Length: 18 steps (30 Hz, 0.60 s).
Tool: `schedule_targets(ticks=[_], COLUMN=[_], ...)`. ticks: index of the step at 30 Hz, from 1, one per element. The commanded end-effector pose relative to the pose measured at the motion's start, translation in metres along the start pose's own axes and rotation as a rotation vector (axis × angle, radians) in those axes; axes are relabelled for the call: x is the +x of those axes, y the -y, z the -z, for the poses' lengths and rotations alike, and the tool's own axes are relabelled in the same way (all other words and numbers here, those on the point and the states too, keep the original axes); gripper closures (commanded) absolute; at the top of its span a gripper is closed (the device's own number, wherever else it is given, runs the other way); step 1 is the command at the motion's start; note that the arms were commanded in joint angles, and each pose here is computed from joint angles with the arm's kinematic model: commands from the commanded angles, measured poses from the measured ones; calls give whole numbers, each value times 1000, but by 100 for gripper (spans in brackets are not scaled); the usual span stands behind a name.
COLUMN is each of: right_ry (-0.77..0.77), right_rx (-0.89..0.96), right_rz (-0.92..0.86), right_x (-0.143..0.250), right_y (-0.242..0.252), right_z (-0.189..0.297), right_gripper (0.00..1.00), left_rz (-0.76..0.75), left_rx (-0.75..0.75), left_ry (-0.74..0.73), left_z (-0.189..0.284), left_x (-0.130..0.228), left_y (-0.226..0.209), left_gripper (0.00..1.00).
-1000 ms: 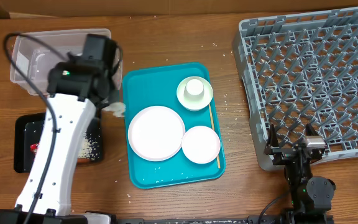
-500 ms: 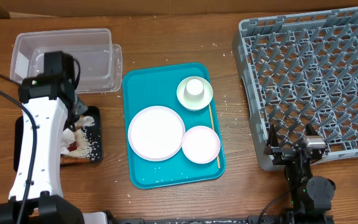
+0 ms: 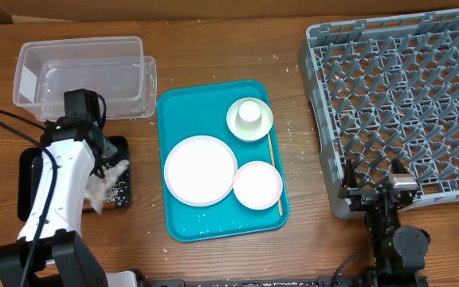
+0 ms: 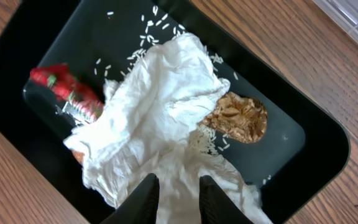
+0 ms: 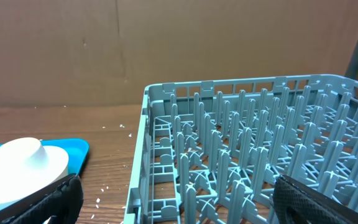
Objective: Sort waste into correct bins and load items into the dishwasher
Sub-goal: 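Carry the second tissue left over the black tray, then lower the tissue onto the black tray and open the left gripper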
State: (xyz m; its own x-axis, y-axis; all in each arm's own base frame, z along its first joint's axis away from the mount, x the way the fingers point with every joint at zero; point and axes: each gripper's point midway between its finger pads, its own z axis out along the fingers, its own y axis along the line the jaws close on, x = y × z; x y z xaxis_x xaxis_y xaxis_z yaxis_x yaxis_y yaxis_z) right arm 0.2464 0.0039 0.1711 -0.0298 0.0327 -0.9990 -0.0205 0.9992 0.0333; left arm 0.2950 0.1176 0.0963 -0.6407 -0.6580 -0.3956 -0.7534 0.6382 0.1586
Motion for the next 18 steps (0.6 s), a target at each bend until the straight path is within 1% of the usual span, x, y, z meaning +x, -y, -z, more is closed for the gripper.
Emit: schedule_targets(ticks=[1,2,3,7,9,11,13,14,15,16,18], right_ry=[6,6,6,6,6,6,6,6,6,6,6], right_rx=[-2,-2,-3,-3,-3,-2,-2,-2,-3,-3,-3], right_rz=[-4,-4,-5,-5,-5,-4,-4,-4,-5,-5,-5], right_x=[1,1,1,1,1,1,1,1,1,1,1], right_y=[-1,-1,-1,-1,-1,-1,-1,-1,-1,-1,-1], right_z=[0,0,0,0,0,0,0,0,0,0,0], right_gripper=[0,0,0,0,0,0,0,0,0,0,0], left_rz=[-1,-1,-1,-3,-8,-58,-127,-185,-208,-220,-238], left_rx=[-21,-20,-20,0,38,124,245,359,408,425,402], left_ry=[16,16,16,0,-23,-57,-106,-173,-215,-258,-319], left_z=[0,0,0,3,9,19,30,39,44,46,45], left_x=[-3,-3,-3,-2,-1,2,11,26,36,46,62], left_y=[-5,-5,-5,-2,4,18,38,55,62,64,58], left_gripper=[66,56,52,65,67,69,71,82,94,96,96])
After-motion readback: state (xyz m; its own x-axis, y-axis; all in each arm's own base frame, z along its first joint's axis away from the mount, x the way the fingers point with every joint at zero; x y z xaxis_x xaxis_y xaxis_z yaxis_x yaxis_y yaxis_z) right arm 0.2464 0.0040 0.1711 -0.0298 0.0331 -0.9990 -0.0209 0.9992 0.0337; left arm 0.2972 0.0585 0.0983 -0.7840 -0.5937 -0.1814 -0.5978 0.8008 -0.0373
